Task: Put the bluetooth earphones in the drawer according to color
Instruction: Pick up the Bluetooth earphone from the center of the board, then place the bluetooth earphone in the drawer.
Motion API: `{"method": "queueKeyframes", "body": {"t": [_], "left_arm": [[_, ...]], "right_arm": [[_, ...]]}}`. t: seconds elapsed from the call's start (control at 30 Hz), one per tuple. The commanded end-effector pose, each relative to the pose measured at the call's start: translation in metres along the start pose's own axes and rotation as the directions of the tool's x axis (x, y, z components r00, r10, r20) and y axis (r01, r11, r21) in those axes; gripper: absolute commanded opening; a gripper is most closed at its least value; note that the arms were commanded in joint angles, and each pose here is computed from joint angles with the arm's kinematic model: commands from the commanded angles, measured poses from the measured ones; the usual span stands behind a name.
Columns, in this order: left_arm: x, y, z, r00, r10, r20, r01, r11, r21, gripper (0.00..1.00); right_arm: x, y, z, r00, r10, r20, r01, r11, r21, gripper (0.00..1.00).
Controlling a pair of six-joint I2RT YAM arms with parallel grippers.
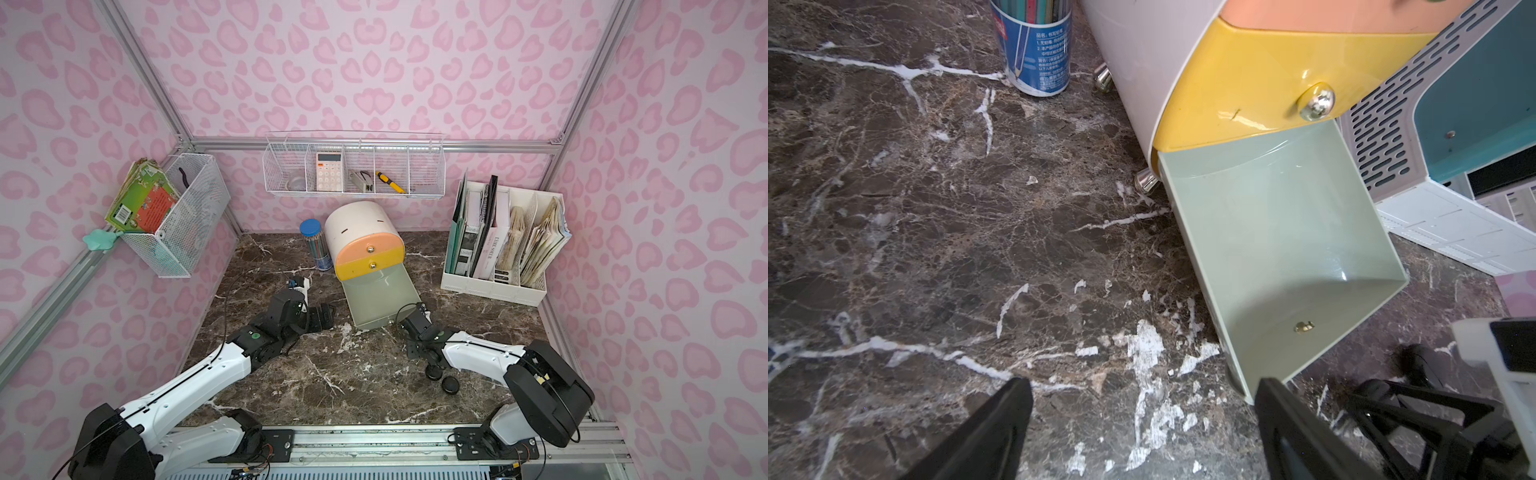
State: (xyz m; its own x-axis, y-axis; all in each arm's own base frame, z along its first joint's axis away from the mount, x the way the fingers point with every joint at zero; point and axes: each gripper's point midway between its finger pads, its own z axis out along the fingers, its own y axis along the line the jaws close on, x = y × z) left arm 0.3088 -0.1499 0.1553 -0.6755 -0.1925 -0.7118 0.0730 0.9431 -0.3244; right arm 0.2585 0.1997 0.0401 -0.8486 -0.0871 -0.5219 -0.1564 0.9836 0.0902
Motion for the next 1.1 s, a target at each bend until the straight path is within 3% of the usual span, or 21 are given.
{"method": "queueKeyframes", "body": {"t": [0.0, 0.43, 0.67, 0.87, 1.07], "left_arm": [[-0.004, 0.001, -0.003, 1.000, 0.004, 0.012, -0.004, 1.000, -0.007, 0.89], [-0.004, 0.001, -0.003, 1.000, 0.005, 0.013, -0.005, 1.000, -0.008, 0.89], [-0.003, 0.002, -0.003, 1.000, 0.009, 0.010, -0.009, 1.000, -0.012, 0.89], [-0.004, 0.002, -0.003, 1.000, 0.010, 0.012, -0.010, 1.000, -0.015, 0.89], [-0.003, 0.002, -0.001, 1.000, 0.014, 0.011, -0.014, 1.000, -0.016, 0.89]], "right_arm": [[-0.019, 0.004, -0.009, 0.999, -0.027, 0.041, 0.027, 1.000, 0.008, 0.52], [-0.106, 0.031, -0.046, 0.981, -0.068, 0.182, 0.075, 0.997, -0.032, 0.52], [-0.145, 0.041, -0.021, 0.981, -0.071, 0.182, 0.093, 0.989, -0.116, 0.56], [-0.155, 0.046, 0.008, 0.986, -0.088, 0.144, 0.108, 0.984, -0.138, 0.60], [-0.158, 0.050, 0.017, 0.988, -0.096, 0.121, 0.114, 0.982, -0.148, 0.75]]}}
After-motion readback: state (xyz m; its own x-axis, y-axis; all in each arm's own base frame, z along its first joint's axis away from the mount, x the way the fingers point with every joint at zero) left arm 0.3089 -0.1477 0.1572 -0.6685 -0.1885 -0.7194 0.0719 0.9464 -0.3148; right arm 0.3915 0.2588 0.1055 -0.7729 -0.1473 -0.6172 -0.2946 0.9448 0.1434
